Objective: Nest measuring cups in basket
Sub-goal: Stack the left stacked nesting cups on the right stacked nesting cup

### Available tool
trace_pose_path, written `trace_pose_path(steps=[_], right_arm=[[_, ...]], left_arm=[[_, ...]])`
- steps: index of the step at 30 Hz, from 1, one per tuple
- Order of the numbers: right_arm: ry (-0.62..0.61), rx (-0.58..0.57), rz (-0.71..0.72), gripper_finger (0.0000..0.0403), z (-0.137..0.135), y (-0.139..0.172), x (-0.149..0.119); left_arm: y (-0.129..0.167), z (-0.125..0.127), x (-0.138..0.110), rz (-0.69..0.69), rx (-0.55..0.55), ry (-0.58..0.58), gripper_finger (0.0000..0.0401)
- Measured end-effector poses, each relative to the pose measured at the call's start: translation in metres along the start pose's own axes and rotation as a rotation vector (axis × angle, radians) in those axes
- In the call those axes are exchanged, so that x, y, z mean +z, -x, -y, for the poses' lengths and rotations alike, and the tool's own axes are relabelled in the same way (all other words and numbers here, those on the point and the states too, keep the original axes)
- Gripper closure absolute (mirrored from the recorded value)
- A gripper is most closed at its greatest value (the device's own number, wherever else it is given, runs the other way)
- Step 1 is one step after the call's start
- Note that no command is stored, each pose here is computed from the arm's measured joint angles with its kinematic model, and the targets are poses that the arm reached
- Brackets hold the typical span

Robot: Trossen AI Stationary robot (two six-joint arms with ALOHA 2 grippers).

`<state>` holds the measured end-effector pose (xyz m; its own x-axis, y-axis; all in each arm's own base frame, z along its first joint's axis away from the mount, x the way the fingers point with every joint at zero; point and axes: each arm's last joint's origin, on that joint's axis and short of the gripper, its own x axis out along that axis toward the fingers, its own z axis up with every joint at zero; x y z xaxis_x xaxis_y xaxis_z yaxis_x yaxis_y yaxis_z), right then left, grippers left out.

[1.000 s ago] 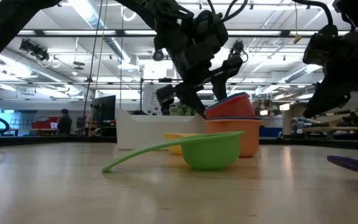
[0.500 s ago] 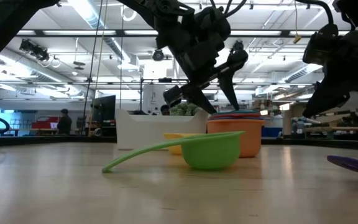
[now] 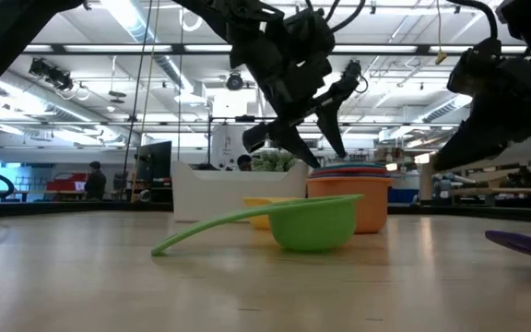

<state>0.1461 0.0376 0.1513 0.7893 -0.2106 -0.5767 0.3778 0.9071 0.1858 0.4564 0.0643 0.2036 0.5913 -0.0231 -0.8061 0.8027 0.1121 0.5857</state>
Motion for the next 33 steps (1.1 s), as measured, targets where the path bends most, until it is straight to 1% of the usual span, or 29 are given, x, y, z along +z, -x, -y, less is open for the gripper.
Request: trace_pose_path(steps=[6, 8, 11, 14, 18, 20, 23, 26, 28, 31, 33], right_arm=[[0.008, 0.006, 0.011, 0.0194, 0.0, -0.007, -0.003], [0.01, 0.002, 0.012, 0.0194, -0.001, -0.011, -0.003], [0.028, 0.002, 0.023, 0.0194, -0.004, -0.018, -0.003], [0.061, -0.015, 0.015, 0.0194, -0.006, -0.024, 0.0], [0.08, -0.035, 0.011, 0.0194, -0.008, -0.028, 0.006], [0.096, -0.037, 0.017, 0.0194, -0.009, -0.029, 0.01], [0.128, -0.024, 0.036, 0.0194, -0.011, -0.028, 0.02], [0.187, 0.029, 0.026, 0.0194, -0.014, -0.026, 0.029], [0.276, 0.062, 0.011, 0.0194, -0.015, -0.026, 0.031], [0.427, 0.067, 0.001, 0.0194, -0.014, -0.027, 0.03], [0.482, 0.058, 0.014, 0.0194, -0.012, -0.027, 0.033]], left_arm=[[-0.004, 0.002, -0.002, 0.002, -0.01, 0.0, 0.0214], [-0.004, 0.003, -0.001, 0.023, -0.027, 0.002, 0.0214], [-0.003, 0.006, 0.0, 0.044, -0.057, 0.006, 0.0214], [-0.003, 0.006, 0.0, 0.04, -0.063, 0.02, 0.0214], [-0.001, 0.006, 0.004, 0.024, -0.06, 0.028, 0.0214], [0.0, 0.005, 0.007, 0.045, -0.056, 0.047, 0.0214], [0.005, 0.0, 0.015, 0.083, -0.009, 0.055, 0.0214], [0.016, -0.007, 0.024, 0.095, 0.034, 0.065, 0.0217], [0.021, -0.007, 0.03, 0.09, 0.033, 0.076, 0.0225], [0.03, -0.01, 0.04, 0.072, 0.049, 0.094, 0.024], [0.041, -0.013, 0.046, 0.064, 0.078, 0.126, 0.0249]])
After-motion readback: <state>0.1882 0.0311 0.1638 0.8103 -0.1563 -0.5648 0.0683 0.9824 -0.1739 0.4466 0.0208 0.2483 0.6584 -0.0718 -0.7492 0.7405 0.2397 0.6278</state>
